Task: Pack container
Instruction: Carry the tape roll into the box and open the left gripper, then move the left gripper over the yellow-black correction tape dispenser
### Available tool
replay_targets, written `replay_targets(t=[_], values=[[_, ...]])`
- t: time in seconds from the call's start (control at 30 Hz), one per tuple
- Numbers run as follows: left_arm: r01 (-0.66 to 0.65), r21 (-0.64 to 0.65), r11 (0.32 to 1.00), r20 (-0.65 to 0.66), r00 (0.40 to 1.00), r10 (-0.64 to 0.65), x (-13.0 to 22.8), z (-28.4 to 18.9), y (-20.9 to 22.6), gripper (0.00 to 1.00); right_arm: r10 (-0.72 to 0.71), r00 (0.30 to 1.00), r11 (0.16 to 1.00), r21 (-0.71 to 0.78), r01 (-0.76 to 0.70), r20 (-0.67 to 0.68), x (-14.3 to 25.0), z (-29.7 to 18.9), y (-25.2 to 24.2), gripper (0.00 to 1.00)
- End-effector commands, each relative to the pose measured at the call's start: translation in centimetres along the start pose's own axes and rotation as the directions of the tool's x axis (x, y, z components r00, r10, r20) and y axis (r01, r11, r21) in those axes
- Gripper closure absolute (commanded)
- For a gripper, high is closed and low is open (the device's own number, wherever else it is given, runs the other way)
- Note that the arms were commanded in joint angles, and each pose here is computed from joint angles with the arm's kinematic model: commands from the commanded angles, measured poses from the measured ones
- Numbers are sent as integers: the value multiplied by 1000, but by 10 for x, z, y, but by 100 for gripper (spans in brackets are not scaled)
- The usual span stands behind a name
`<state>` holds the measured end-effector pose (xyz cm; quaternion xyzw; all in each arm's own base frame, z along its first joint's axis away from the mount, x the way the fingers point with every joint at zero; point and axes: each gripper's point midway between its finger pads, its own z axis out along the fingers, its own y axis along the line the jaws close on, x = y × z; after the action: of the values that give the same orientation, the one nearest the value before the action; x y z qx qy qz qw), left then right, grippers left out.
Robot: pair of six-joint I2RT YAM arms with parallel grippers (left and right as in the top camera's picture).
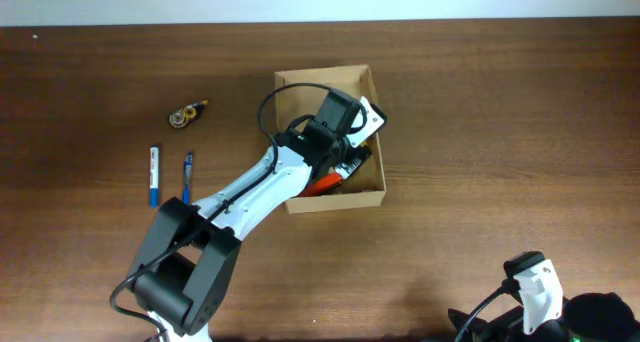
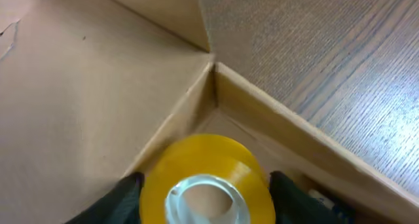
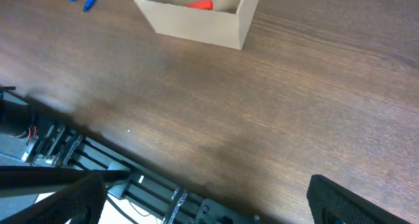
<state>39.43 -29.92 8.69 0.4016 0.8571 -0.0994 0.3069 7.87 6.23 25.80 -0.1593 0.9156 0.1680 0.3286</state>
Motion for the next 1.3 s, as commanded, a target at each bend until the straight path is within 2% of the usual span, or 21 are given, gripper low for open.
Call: replay_targets(t=[0.0, 0.17, 0.4, 0.6, 0.77, 0.93, 1.07, 1.27], values=[[-15, 12, 1000, 22, 1000, 15, -9, 0, -3, 30, -11, 1000, 1000, -8, 11, -2, 1, 0, 1, 1], [-14, 13, 1000, 22, 1000, 14, -9, 0, -3, 26, -11, 1000, 1000, -8, 11, -2, 1, 0, 1, 1], [-15, 7, 1000, 31, 999, 14, -20, -15, -1, 27, -11, 1000, 1000, -8, 11, -2, 1, 0, 1, 1], [-2, -64, 998, 82, 997, 8, -57, -79, 18, 27, -11, 1000, 1000, -8, 11, -2, 1, 0, 1, 1], [82, -155, 985, 133, 989, -61, -61, -132, 54, 26, -11, 1000, 1000, -8, 11, -2, 1, 0, 1, 1], [199, -234, 952, 151, 974, -167, -41, -167, 107, 26, -11, 1000, 1000, -8, 11, -2, 1, 0, 1, 1], [274, -288, 917, 107, 961, -254, -9, -177, 145, 27, -11, 1000, 1000, -8, 11, -2, 1, 0, 1, 1], [304, -362, 881, 39, 950, -311, 36, -194, 190, 26, -11, 1000, 1000, -8, 11, -2, 1, 0, 1, 1]])
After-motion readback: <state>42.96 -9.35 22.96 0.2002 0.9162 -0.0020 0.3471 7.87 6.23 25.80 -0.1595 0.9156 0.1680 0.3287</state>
